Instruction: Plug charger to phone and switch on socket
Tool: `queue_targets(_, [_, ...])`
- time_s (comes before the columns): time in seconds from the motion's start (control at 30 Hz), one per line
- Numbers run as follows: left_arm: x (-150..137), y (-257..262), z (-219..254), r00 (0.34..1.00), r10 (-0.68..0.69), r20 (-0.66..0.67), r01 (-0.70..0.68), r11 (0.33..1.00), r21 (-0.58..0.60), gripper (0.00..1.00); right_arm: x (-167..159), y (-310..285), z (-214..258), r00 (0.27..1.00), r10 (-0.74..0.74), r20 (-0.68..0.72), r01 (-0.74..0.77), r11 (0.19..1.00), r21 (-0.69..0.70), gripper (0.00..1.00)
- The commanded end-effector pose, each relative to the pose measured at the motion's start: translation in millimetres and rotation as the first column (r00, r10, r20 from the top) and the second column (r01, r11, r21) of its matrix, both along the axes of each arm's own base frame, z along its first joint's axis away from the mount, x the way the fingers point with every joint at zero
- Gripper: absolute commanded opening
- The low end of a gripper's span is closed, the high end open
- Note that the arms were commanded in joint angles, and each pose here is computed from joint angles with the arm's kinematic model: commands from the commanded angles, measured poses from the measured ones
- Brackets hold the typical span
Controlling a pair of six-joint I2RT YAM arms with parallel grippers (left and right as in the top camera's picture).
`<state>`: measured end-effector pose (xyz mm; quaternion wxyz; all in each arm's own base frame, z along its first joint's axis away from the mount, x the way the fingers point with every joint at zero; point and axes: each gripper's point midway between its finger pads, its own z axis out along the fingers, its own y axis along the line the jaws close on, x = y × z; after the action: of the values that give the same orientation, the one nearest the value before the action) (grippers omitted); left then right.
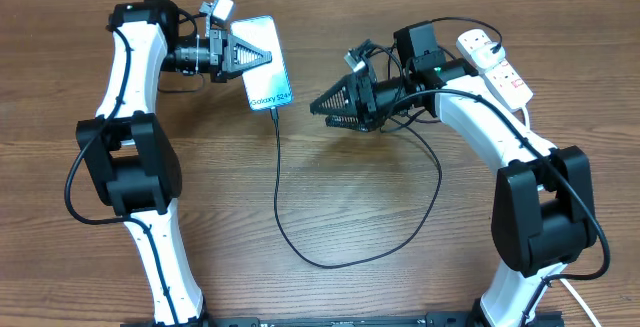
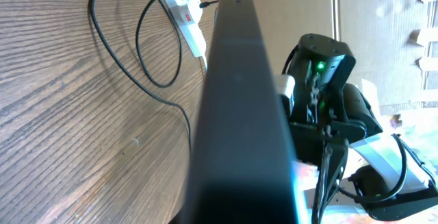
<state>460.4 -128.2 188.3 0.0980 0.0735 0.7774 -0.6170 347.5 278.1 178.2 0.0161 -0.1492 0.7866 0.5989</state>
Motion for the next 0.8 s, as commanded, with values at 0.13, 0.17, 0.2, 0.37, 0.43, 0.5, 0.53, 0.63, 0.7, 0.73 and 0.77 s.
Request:
queue_targets(0.13, [0,-3,10,1.000,0.000,0.013,0.001,0.999,-0.032,0.04,-6,1,14,0.985,0.060,0.161,-0.068,0.997,0.042,0.96])
queue_targets(0.17, [-1,-3,10,1.000,0.005,-0.026,-0.006,0.999,-0.037,0.04,-6,1,14,0.985,0.060,0.161,-0.068,0.997,0.042,0.96])
queue_targets(0.2, [-3,-3,11,0.995,0.015,-0.096,-0.019,0.999,-0.041,0.04,-7,1,14,0.985,0.061,0.161,-0.068,0.997,0.042,0.94])
queue_targets(0.37, [-12,-5,22,0.956,0.026,-0.292,-0.058,0.993,-0.103,0.04,-10,5,15,0.989,0.064,0.131,-0.070,0.997,0.043,0.79])
queue_targets(0.43, [-15,-6,23,0.949,0.024,-0.313,-0.059,0.993,-0.104,0.04,-14,10,17,0.992,0.074,0.103,-0.080,0.995,0.052,0.75])
queue_targets(0.5, [-15,-8,23,0.950,0.020,-0.310,-0.054,0.993,-0.104,0.04,-21,18,22,0.989,0.102,0.104,-0.111,0.991,0.079,0.67])
queue_targets(0.53, [-16,-9,23,0.950,0.017,-0.311,-0.051,0.993,-0.104,0.04,-24,22,24,0.988,0.116,0.101,-0.125,0.988,0.091,0.63])
queue_targets(0.63, [-16,-13,23,0.951,0.009,-0.308,-0.043,0.994,-0.104,0.04,-29,31,26,0.988,0.130,0.079,-0.137,0.986,0.095,0.50])
queue_targets(0.7, [-17,-15,23,0.952,0.005,-0.307,-0.039,0.994,-0.104,0.04,-29,36,28,0.989,0.133,0.072,-0.139,0.985,0.097,0.45])
queue_targets(0.73, [-17,-15,23,0.952,0.004,-0.307,-0.038,0.994,-0.104,0.04,-29,38,29,0.989,0.132,0.061,-0.137,0.986,0.099,0.43])
queue_targets(0.77, [-17,-16,23,0.953,0.002,-0.304,-0.035,0.994,-0.104,0.05,-28,40,31,0.991,0.128,0.043,-0.131,0.986,0.098,0.42])
